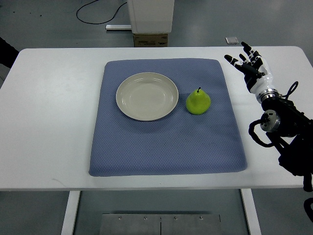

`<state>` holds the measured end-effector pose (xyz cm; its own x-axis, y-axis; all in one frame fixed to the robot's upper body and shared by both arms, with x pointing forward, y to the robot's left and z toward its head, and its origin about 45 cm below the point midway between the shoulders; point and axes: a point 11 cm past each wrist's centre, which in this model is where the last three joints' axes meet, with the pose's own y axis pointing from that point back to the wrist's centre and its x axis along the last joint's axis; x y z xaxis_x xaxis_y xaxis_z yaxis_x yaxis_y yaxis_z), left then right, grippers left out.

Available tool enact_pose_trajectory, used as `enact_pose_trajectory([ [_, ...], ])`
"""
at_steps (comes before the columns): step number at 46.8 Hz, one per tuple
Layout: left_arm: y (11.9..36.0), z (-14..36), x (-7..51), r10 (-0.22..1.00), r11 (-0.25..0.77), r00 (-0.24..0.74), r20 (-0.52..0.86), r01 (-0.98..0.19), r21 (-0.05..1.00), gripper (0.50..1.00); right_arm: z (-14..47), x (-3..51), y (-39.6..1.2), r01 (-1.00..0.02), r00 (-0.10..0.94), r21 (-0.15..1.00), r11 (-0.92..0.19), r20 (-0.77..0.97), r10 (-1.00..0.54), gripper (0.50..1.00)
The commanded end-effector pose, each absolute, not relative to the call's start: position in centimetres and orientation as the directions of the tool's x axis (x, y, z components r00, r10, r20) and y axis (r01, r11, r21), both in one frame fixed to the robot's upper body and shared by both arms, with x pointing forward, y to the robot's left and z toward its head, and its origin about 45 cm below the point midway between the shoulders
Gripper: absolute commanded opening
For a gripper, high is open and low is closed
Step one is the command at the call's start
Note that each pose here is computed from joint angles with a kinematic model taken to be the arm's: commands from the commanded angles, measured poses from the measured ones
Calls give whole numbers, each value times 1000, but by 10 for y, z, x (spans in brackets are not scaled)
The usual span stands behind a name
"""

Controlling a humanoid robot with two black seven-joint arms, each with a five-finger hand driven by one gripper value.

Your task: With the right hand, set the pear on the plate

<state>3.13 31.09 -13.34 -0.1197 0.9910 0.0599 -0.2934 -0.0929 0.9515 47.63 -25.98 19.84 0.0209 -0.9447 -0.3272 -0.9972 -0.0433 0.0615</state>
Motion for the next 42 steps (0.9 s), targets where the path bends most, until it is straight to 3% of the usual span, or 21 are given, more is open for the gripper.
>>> enact_pose_trajectory([
  [1, 311, -133, 31, 991, -93, -120, 60, -293, 951, 1000, 200, 477, -259, -997, 23, 58, -44, -327, -945, 1000],
  [42, 311, -133, 31, 991, -93, -120, 60, -293, 951, 1000, 220, 490, -257, -999, 34, 26, -45, -312, -950, 1000],
])
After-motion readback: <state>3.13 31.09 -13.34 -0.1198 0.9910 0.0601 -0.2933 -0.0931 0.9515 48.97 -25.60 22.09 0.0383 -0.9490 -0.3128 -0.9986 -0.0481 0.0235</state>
